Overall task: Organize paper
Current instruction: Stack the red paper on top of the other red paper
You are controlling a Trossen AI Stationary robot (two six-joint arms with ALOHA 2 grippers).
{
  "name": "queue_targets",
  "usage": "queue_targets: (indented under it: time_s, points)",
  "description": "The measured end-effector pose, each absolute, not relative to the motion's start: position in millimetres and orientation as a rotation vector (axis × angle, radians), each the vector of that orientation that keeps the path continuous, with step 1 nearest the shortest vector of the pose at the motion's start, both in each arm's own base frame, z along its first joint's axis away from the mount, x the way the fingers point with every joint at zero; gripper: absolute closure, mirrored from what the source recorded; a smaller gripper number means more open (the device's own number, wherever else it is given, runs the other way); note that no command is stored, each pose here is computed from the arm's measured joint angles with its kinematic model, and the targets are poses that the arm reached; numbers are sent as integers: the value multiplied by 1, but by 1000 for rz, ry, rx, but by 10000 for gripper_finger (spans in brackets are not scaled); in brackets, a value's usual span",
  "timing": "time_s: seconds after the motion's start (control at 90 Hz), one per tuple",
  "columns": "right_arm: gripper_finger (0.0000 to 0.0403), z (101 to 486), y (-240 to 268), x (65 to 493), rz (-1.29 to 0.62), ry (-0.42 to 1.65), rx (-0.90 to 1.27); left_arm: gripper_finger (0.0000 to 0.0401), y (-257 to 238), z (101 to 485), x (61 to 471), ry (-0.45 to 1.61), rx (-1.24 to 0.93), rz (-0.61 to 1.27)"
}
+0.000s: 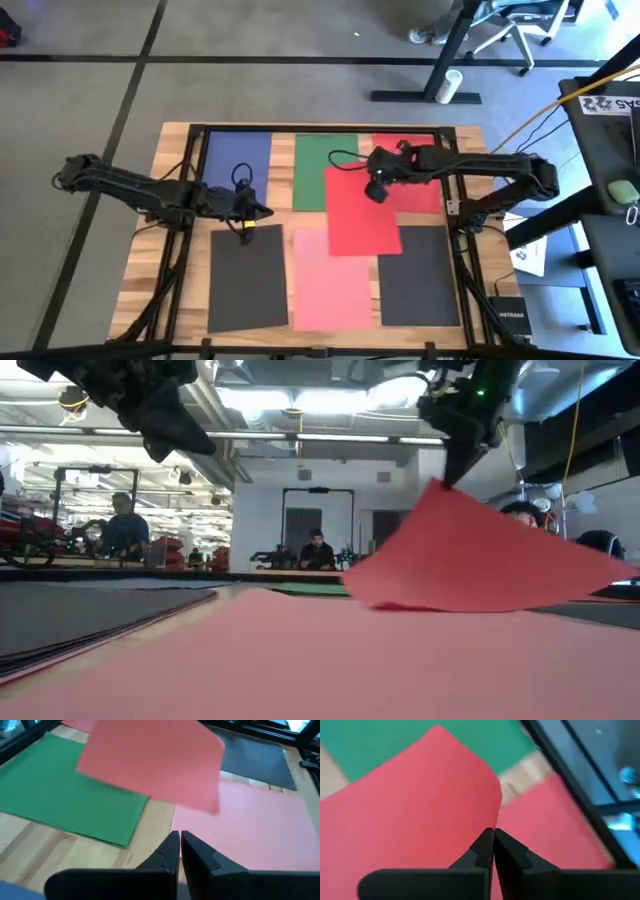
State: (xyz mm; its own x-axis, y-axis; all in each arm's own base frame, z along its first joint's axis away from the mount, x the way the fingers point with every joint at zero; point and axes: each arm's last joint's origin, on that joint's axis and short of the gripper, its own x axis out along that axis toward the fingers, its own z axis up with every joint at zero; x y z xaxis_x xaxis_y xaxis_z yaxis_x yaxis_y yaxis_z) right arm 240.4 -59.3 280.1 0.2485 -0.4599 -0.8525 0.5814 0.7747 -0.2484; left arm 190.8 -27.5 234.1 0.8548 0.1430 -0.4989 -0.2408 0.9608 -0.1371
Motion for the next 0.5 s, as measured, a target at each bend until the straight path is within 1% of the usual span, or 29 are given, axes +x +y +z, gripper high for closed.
queue_targets:
  time_s: [0.222,0.378,0.5]
  points:
    - [403,292,-83,216,-808,1140,98,400,-32,234,190,499,-203,221]
    - [403,293,-100,201,-856,1202,83,400,-36,234,189,491,-204,232]
    - [403,293,-112,191,-930,1243,79,400,-37,234,188,485,-204,245]
